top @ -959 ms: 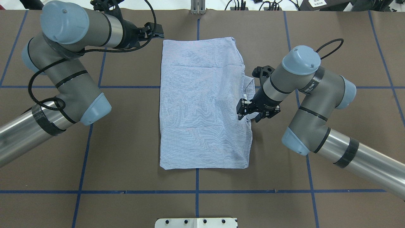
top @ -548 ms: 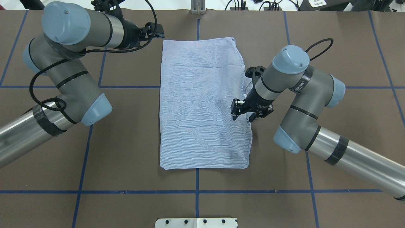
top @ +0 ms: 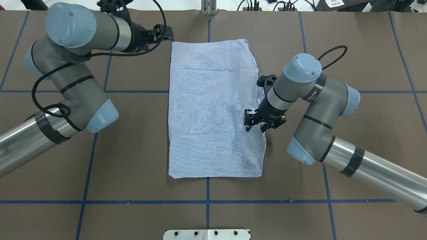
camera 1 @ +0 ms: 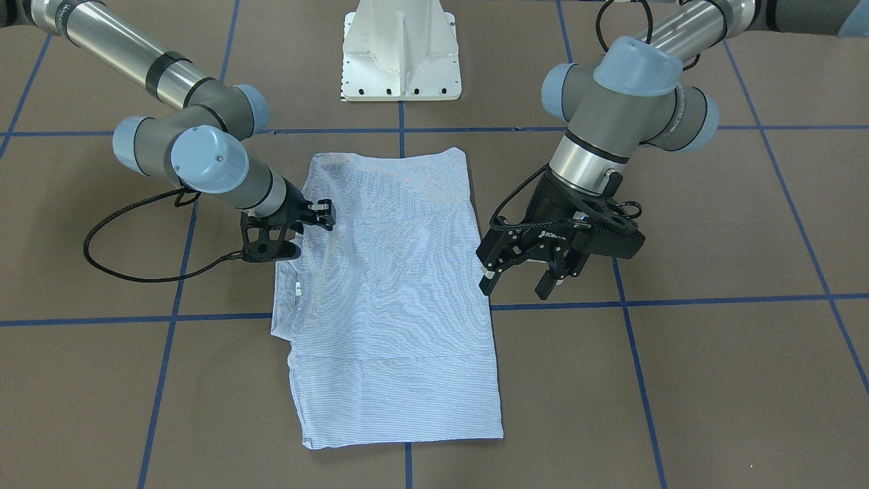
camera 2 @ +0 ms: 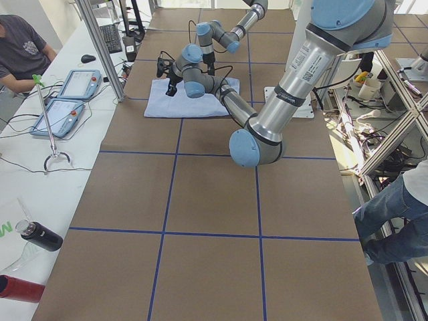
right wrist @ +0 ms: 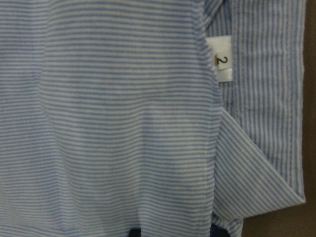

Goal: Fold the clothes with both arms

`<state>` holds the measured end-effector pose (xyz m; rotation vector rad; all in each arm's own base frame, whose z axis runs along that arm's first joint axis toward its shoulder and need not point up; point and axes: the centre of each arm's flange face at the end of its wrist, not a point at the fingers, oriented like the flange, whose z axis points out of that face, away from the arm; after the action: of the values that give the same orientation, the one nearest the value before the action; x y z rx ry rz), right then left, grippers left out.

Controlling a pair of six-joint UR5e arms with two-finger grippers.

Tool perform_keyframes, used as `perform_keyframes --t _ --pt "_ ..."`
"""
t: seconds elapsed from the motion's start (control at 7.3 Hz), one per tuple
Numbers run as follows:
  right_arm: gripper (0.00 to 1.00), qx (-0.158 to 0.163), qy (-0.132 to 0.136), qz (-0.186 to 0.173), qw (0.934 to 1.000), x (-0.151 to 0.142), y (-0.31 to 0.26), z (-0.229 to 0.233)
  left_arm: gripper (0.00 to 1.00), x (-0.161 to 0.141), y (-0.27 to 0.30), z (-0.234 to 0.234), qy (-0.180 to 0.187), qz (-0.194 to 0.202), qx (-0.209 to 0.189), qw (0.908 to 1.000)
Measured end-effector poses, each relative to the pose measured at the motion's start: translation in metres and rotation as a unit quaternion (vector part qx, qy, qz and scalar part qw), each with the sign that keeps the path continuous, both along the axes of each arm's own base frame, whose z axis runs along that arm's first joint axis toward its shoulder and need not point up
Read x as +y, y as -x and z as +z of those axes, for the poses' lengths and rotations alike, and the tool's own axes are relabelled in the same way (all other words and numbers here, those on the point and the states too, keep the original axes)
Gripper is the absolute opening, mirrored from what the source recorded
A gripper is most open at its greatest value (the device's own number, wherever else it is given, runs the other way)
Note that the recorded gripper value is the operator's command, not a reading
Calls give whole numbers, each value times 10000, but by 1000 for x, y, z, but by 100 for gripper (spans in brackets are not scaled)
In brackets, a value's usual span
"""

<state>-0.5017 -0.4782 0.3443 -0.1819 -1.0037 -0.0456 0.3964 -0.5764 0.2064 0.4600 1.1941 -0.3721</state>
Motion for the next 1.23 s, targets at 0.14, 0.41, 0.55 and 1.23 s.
perform_keyframes --t 0.14,0.41,0.55,1.23 --pt "0 1 7 -11 10000 1 0 1 100 0 0 0 -1 -2 -2 10000" --pt "0 -48 -40 -20 10000 0 -3 -3 100 0 0 0 -6 -3 -6 10000" --pt "0 -114 -76 2 9999 -3 -8 -6 100 0 0 0 -6 0 -5 10000" --pt "100 -520 -106 43 9986 -10 -54 14 100 -1 0 2 7 -12 -23 10000"
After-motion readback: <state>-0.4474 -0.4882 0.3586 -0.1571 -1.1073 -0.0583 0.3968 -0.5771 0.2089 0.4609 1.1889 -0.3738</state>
